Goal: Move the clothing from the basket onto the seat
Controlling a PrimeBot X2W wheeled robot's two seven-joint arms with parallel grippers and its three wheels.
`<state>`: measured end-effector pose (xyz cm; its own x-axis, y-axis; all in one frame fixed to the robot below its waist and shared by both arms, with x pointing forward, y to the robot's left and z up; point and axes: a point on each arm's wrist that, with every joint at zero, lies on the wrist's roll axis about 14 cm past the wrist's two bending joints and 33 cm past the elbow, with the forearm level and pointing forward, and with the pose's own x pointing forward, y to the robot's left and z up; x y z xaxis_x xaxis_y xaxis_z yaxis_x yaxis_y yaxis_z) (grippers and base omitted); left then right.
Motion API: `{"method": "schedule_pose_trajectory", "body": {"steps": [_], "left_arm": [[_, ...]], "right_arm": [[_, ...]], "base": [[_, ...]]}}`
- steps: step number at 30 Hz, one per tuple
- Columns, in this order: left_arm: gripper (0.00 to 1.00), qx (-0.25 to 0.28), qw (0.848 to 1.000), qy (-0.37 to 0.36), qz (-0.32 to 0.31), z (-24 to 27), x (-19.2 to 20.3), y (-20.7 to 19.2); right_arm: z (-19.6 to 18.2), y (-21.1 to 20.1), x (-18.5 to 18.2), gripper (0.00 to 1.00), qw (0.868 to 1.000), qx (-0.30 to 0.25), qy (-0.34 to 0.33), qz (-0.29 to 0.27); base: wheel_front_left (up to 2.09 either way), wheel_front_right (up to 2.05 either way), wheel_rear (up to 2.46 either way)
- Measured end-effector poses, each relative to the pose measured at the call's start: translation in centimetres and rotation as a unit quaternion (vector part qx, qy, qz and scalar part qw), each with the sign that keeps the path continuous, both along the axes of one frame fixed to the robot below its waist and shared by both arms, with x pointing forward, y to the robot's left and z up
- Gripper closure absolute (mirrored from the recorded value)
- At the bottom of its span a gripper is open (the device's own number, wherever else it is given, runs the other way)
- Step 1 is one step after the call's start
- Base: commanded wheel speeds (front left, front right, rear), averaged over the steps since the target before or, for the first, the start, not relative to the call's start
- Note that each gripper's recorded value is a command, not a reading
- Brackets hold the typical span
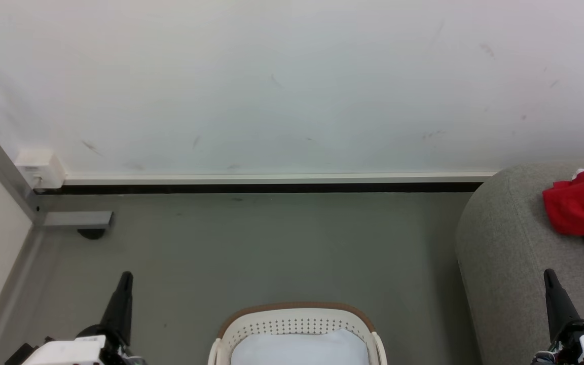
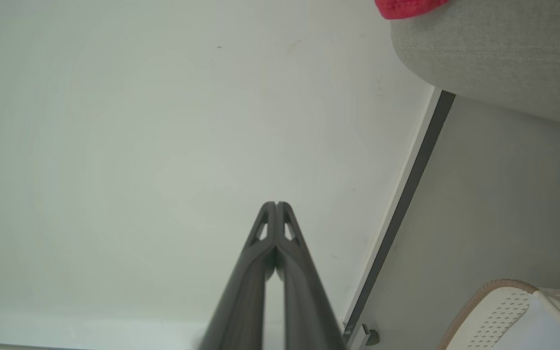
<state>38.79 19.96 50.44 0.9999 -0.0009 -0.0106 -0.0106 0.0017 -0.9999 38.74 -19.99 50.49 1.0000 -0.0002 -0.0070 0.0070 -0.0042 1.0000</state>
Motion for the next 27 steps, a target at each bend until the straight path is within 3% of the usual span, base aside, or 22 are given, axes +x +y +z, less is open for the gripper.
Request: {"method": "schedule_pose_trajectory", "body": {"steps": [27], "left_arm": [[1.0,0.0,1.0,0.0,0.0,0.0,0.0,0.0]], "right_arm": [[-0.01,-0.04,-0.01,1.0,1.0,0.0,0.0,0.0]], "base": [[0.0,0.0,0.0]]}}
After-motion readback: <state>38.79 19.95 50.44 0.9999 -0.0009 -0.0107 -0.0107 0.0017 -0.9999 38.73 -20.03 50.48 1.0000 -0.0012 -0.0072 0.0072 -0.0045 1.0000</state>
